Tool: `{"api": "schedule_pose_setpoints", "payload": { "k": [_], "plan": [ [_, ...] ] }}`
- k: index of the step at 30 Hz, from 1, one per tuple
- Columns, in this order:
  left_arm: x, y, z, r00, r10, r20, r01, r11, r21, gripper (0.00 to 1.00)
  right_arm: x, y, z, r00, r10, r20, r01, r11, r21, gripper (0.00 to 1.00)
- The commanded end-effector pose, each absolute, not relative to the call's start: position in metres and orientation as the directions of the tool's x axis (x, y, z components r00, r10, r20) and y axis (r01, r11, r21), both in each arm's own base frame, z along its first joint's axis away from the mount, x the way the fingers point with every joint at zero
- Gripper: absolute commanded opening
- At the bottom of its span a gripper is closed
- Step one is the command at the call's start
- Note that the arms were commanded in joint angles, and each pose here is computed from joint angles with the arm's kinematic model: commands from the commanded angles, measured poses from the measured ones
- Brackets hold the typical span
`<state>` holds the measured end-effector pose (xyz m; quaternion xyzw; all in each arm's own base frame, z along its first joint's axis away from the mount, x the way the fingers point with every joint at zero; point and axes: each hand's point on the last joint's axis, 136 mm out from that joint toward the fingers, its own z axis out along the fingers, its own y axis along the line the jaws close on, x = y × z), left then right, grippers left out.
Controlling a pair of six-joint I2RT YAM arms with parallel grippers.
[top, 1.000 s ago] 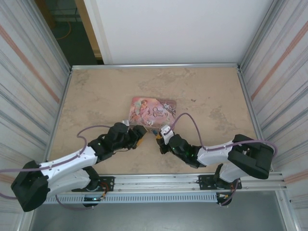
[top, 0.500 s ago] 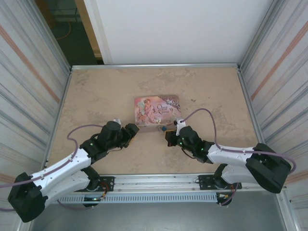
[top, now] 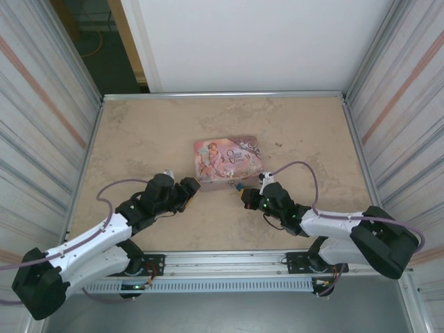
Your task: Unlock the padlock with the key
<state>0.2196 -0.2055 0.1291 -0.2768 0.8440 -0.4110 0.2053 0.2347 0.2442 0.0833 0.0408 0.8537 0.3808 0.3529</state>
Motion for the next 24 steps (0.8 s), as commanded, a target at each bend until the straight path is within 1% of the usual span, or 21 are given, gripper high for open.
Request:
{"api": "schedule_pose_setpoints", "payload": {
  "k": [1, 14, 20, 24],
  "plan": [
    [0.225, -0.208, 0.142, -0.766, -0.628, -0.136, -0.27, 0.506, -0.819, 0.64, 0.234, 0.232, 0.064, -0.767, 0.379, -0.518, -0.113, 0.714, 0.691, 0.0],
    [0.226, -0.213, 0.138, -0.776, -0.619, -0.121, -0.274, 0.503, -0.819, 0.64, 0.237, 0.226, 0.049, -0.797, 0.414, -0.44, -0.047, 0.684, 0.728, 0.0],
    [0.225, -0.213, 0.135, -0.778, -0.617, -0.119, -0.278, 0.506, -0.816, 0.64, 0.239, 0.226, 0.044, -0.807, 0.412, -0.424, -0.032, 0.686, 0.727, 0.0],
    [0.224, -0.211, 0.134, -0.775, -0.62, -0.12, -0.28, 0.508, -0.814, 0.64, 0.239, 0.226, 0.046, -0.804, 0.409, -0.431, -0.038, 0.688, 0.724, 0.13]
  ]
}}
